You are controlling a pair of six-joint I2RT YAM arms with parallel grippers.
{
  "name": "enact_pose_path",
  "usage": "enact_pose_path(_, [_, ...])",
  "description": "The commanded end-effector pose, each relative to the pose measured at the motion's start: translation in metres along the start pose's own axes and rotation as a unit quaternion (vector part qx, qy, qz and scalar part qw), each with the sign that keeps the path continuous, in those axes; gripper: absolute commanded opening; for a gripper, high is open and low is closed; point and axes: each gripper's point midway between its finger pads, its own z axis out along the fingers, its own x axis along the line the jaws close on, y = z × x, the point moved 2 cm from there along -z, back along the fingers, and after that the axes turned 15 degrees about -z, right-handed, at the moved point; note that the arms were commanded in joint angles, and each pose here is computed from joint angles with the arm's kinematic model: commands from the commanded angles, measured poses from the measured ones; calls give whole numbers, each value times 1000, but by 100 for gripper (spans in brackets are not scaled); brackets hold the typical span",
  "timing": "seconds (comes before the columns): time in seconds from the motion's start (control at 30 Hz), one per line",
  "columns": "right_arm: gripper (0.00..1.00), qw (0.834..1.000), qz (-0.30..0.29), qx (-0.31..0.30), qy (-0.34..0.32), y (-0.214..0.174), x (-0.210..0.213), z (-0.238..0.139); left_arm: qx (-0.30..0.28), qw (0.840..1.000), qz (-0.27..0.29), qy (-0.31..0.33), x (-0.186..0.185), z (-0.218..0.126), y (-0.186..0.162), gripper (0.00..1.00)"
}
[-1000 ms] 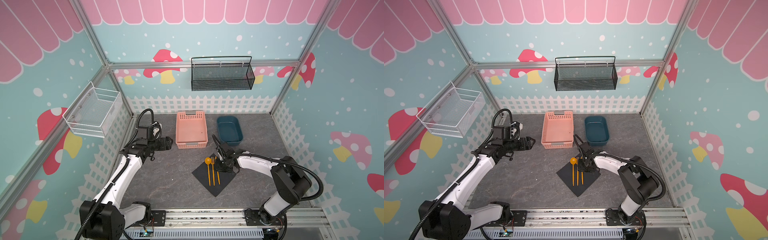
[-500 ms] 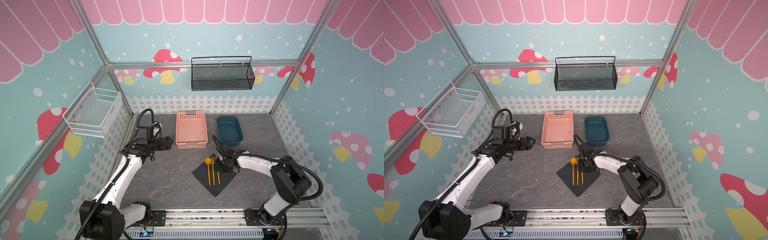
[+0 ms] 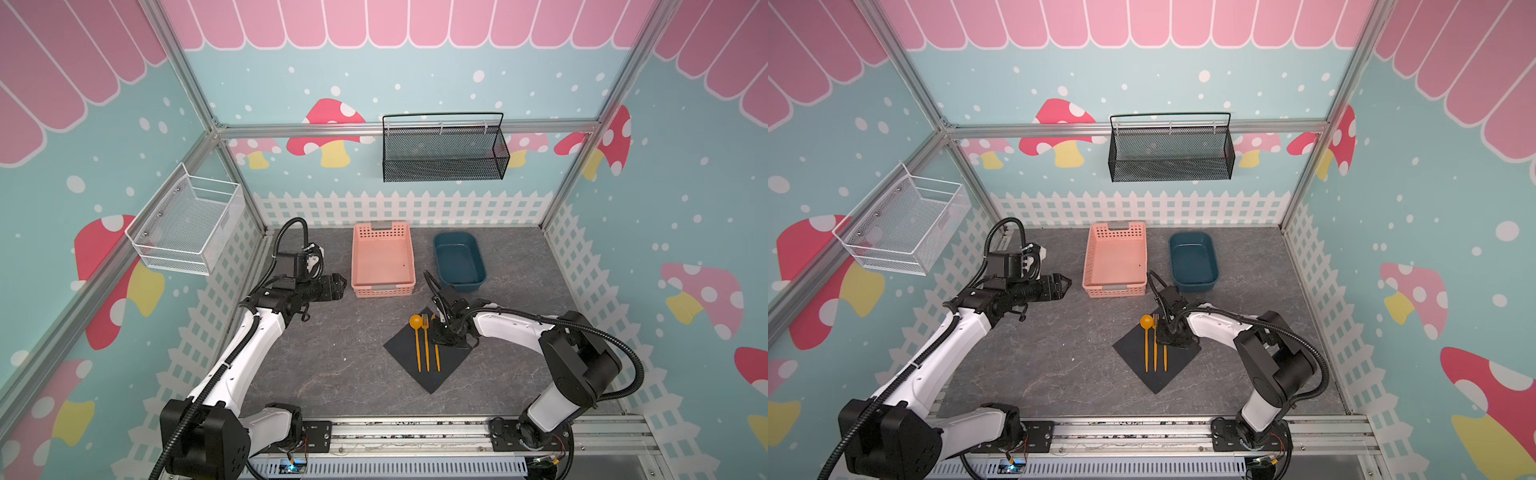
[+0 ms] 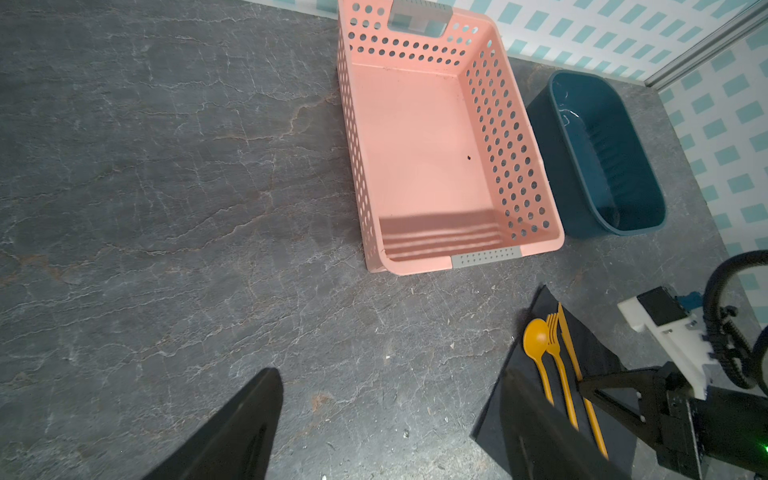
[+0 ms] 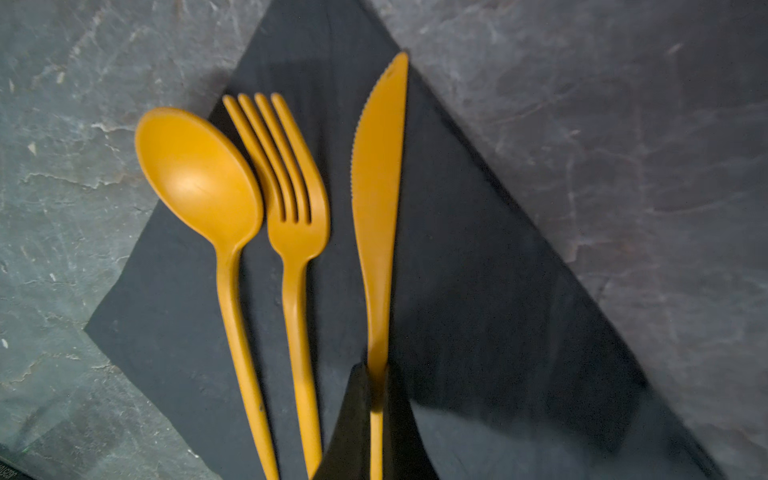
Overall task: Place the utensils on the paper napkin and roll it up
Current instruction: 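Lower the yellow knife onto the napkin beside the fork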
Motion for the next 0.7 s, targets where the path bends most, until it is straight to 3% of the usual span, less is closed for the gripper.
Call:
enact_pose_path(0.0, [5,1000,7,10,-5,-5,-1,5,1,1000,-4,-5,0,1,0,84])
enact_pose_path(0.37, [7,1000,7,10,1,-5,2,5,3,1000,-4,-6,0,2,-1,84])
enact_pose_path(0.67, [18,1000,8,6,3,-2,3,3,1,1000,-4,-5,0,1,0,84])
